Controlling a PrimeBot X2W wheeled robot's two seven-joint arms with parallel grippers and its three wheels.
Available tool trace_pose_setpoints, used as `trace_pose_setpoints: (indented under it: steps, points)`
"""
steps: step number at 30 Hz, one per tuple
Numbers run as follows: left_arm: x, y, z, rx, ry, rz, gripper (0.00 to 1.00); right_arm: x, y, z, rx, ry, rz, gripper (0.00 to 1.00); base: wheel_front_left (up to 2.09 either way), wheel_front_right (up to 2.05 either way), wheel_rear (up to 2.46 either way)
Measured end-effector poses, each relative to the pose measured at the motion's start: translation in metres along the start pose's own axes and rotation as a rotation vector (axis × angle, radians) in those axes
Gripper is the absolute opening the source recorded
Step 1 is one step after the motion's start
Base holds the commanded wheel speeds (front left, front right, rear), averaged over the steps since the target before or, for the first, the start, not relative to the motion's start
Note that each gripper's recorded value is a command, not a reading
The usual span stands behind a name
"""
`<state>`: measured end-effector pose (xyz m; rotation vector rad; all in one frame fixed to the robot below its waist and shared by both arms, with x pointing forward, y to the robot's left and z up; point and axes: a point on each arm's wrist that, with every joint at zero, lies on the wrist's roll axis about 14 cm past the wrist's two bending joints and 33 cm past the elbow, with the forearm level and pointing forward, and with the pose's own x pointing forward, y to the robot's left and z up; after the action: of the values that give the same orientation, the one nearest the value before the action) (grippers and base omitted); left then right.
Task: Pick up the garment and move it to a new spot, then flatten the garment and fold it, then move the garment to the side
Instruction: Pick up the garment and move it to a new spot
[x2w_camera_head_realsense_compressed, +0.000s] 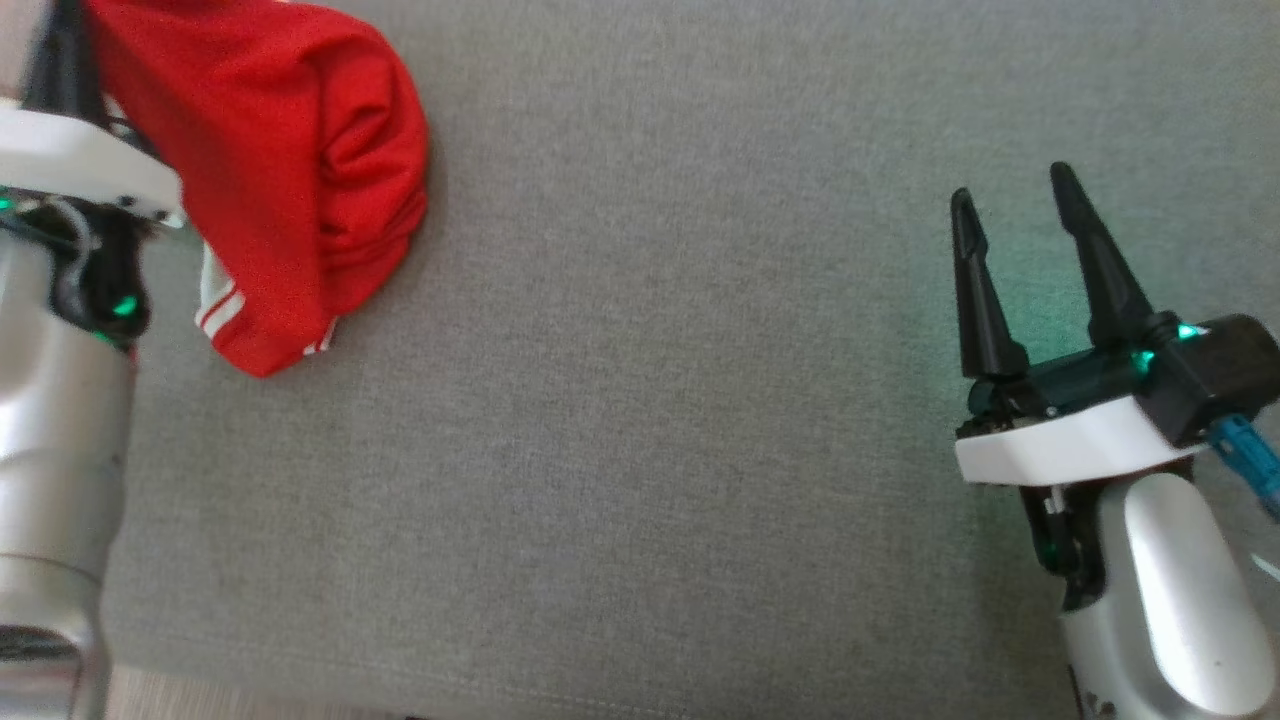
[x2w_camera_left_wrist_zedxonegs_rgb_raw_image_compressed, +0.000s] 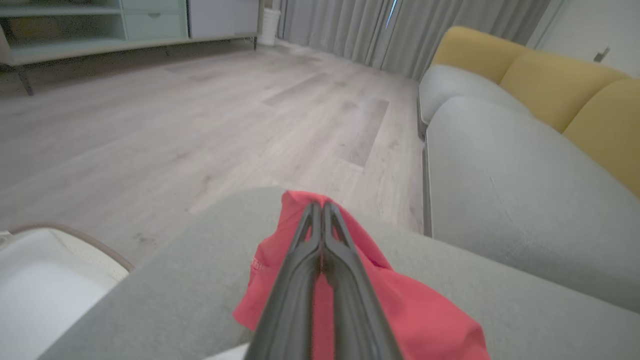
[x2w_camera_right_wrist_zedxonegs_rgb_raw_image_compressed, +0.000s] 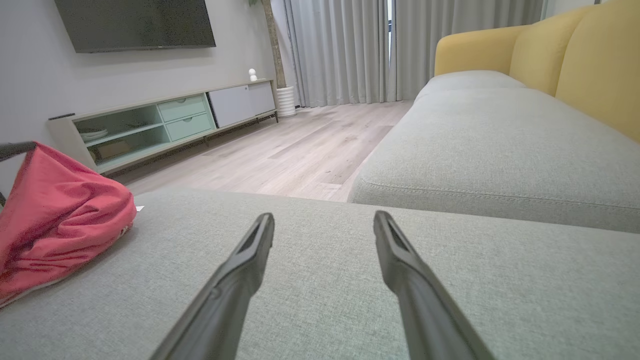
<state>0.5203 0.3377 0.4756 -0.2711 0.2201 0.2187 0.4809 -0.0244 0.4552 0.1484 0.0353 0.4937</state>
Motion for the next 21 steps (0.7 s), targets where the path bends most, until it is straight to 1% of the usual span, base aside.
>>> trace_pose_setpoints:
  steps: [2, 4, 7, 11, 13, 15, 21]
  points:
    - [-0.006, -0.005, 0.030, 0.000, -0.113, -0.025, 0.00, -0.003, 0.003, 0.008, -0.001, -0.018, 0.002, 1.00, 0.00, 0.00, 0.00]
    - [-0.012, -0.016, 0.055, 0.008, -0.199, -0.070, 0.00, -0.006, 0.005, 0.016, -0.002, -0.035, 0.002, 1.00, 0.00, 0.00, 0.00]
    - [-0.025, -0.037, 0.090, 0.029, -0.305, -0.144, 0.00, -0.012, 0.007, 0.026, -0.005, -0.058, -0.003, 1.00, 0.00, 0.00, 0.00]
    - [-0.045, -0.064, 0.131, 0.086, -0.424, -0.233, 0.00, -0.023, 0.011, 0.039, 0.000, -0.091, -0.006, 1.00, 0.00, 0.00, 0.00]
    - [-0.053, -0.088, 0.144, 0.099, -0.467, -0.301, 0.00, -0.029, 0.012, 0.045, 0.016, -0.104, -0.013, 1.00, 0.00, 0.00, 0.00]
    - [-0.058, -0.118, 0.147, 0.109, -0.476, -0.376, 0.00, -0.035, 0.008, 0.048, 0.032, -0.118, -0.034, 1.00, 0.00, 0.00, 0.00]
    - [-0.068, -0.212, 0.138, 0.089, -0.450, -0.569, 0.00, -0.054, -0.013, 0.051, 0.059, -0.127, -0.108, 1.00, 0.00, 0.00, 0.00]
